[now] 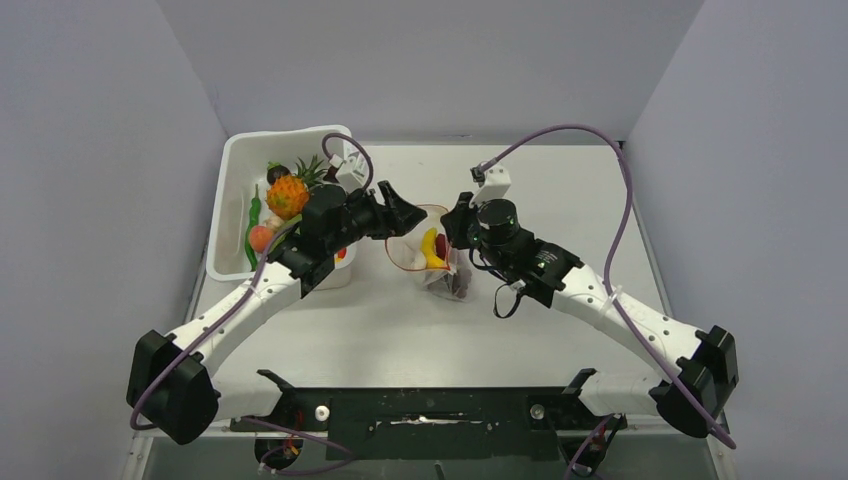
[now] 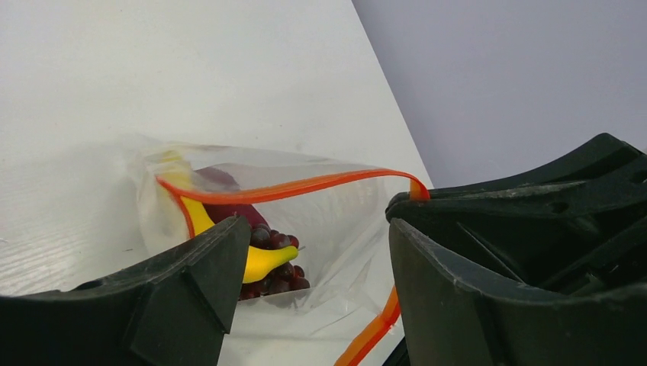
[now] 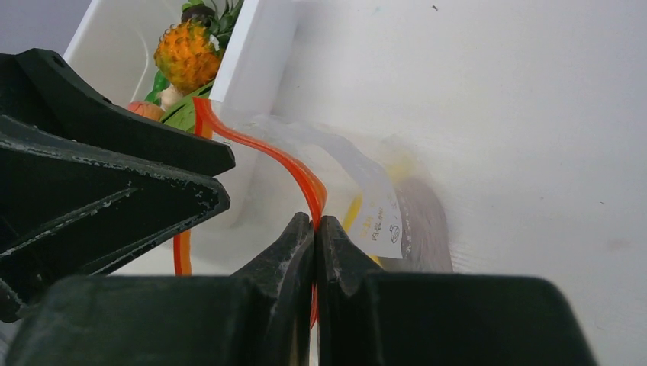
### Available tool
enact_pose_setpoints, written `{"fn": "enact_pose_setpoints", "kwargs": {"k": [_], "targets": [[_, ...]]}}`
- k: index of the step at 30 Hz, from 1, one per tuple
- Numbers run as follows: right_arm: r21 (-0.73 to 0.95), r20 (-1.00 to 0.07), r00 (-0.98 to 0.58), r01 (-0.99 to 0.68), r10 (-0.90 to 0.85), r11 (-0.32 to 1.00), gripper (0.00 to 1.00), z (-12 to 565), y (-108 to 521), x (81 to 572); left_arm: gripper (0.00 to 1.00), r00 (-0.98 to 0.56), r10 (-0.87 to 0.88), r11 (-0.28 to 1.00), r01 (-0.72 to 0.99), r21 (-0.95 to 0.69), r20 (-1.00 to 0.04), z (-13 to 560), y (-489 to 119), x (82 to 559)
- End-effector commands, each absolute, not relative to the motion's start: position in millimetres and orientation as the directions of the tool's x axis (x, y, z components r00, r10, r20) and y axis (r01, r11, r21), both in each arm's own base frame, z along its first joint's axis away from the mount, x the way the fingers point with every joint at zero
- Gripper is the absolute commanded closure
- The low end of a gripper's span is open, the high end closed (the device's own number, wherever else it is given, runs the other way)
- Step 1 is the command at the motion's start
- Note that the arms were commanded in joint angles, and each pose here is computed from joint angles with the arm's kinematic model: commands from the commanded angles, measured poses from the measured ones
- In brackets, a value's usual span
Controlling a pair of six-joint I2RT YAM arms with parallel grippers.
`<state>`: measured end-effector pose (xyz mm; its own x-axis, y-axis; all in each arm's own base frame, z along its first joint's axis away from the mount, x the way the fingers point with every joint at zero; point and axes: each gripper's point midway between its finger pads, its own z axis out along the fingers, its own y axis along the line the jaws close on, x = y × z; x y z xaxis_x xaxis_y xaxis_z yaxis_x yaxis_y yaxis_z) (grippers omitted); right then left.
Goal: Place the food in the zip-top bag and seal the zipper
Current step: Place the fake vegetable in the zipper food storage bag, then pick up the fake vegetable from the bin.
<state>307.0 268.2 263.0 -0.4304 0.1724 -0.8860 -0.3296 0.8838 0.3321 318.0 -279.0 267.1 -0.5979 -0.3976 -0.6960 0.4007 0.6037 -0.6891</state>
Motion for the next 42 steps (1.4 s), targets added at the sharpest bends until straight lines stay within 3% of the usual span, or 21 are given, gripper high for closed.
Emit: {"fn": "enact_pose_setpoints", "kwargs": {"k": [1, 14, 23, 27, 31, 42], "targets": [[0.382, -0.905, -0.332, -0.351, 0.268, 0.855, 1.0, 306.2, 261.9, 307.3, 0.33, -0.493, -0.404, 0.638, 0.452, -0.623, -0.771, 312.0, -267.4, 320.5], [0.372, -0.908, -0.328, -0.347, 0.26, 0.861, 1.0, 303.0, 252.3, 300.4, 0.3, -0.336, -0.364, 0.817, 0.333, -0.471, -0.869, 348.0, -204.2, 318.7], [0.343, -0.923, -0.302, -0.362, 0.239, 0.867, 1.0, 310.2, 244.8, 296.1, 0.32, -0.389, -0.333, 0.894, 0.16, -0.419, -0.859, 316.6, -144.5, 336.7], [0.338, -0.928, -0.284, -0.369, 0.241, 0.866, 1.0, 317.1, 241.2, 293.6, 0.32, -0.372, -0.343, 0.917, 0.064, -0.393, -0.863, 308.2, -111.4, 351.7], [0.338, -0.929, -0.282, -0.38, 0.24, 0.861, 1.0, 320.0, 239.8, 290.1, 0.43, -0.386, -0.349, 0.93, -0.034, -0.365, -0.854, 292.3, -78.7, 370.8], [0.331, -0.933, -0.274, -0.397, 0.234, 0.856, 1.0, 326.1, 242.5, 291.9, 0.47, -0.422, -0.352, 0.936, -0.143, -0.321, -0.836, 256.4, -27.1, 439.5]]}}
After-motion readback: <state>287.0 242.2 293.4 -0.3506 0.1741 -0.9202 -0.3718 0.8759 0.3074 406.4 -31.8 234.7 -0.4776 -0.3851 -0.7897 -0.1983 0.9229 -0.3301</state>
